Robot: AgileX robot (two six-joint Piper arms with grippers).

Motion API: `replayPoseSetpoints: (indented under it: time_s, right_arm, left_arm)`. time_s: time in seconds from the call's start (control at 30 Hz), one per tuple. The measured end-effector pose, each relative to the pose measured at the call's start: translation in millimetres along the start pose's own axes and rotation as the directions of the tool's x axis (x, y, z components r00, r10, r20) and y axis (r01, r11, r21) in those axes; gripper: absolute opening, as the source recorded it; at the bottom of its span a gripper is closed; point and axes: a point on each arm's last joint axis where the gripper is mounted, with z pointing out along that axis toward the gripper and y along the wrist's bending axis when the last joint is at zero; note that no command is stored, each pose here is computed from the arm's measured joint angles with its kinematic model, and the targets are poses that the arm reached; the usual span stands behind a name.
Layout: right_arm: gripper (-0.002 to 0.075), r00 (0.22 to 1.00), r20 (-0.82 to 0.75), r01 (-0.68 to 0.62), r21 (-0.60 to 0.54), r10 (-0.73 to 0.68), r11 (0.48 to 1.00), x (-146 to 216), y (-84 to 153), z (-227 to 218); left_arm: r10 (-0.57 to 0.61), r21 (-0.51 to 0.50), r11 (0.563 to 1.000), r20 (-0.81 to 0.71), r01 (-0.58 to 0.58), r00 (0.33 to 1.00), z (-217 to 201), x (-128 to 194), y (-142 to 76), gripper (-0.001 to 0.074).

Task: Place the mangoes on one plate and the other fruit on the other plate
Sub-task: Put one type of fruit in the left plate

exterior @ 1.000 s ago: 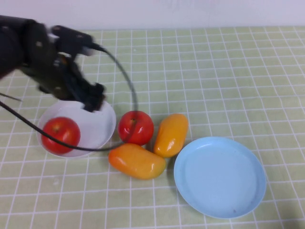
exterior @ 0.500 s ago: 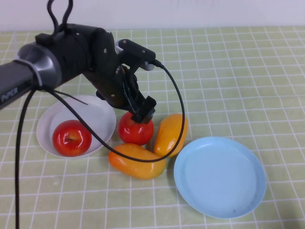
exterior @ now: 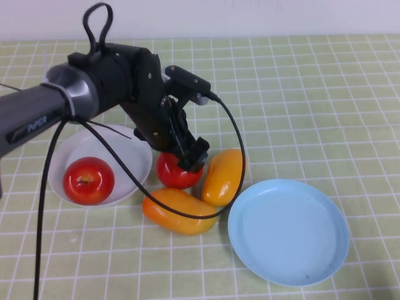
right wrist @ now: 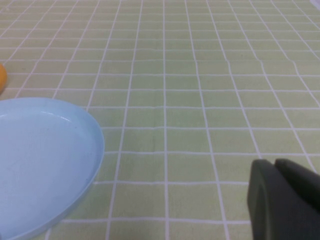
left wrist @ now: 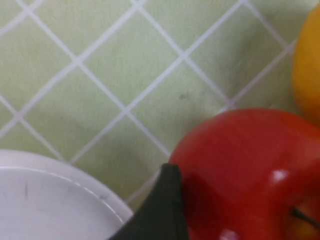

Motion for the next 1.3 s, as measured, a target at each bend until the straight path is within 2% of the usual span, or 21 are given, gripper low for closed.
replayPoseSetpoints:
  time_s: [0.23, 0.33, 0.6, 0.87, 1.03, 1.17, 1.3]
  right_arm:
    - [-0.0017, 1.0, 0.0, 0.0, 0.0, 0.0, 1.0, 0, 0, 0]
    - [-0.0017, 1.0, 0.0, 0.0, 0.0, 0.0, 1.0, 0, 0, 0]
    - [-0.0017, 1.0, 0.0, 0.0, 0.0, 0.0, 1.0, 0, 0, 0]
    - [-0.0017, 1.0, 0.0, 0.0, 0.0, 0.0, 1.0, 0, 0, 0]
    - [-0.0017, 1.0, 0.0, 0.0, 0.0, 0.0, 1.0, 0, 0, 0]
    - [-0.0017, 1.0, 0.0, 0.0, 0.0, 0.0, 1.0, 0, 0, 0]
    - [-0.0017, 1.0, 0.0, 0.0, 0.0, 0.0, 1.0, 0, 0, 0]
  left_arm:
    - [-0.002, 0.004, 1.0, -0.004, 0.002, 1.0, 4, 0, 0, 0.0662]
    - [-0.001, 0.006, 1.0, -0.012, 0.001, 1.0, 4, 1, 0, 0.0587]
    - [0.001, 0.005, 1.0, -0.015, -0.001, 1.0, 3, 1, 0, 0.0584]
    - [0.034, -0.039, 0.999, 0.046, -0.032, 0.998, -40, -8, 2, 0.0584]
    - [0.016, -0.091, 0.996, 0.06, -0.01, 0.998, -55, -8, 23, 0.0584]
    - [-0.057, -0.119, 0.991, -0.022, 0.054, 0.998, -39, 5, 48, 0.0584]
    - [-0.075, -0.153, 0.986, -0.075, 0.063, 0.994, -28, 12, 61, 0.0584]
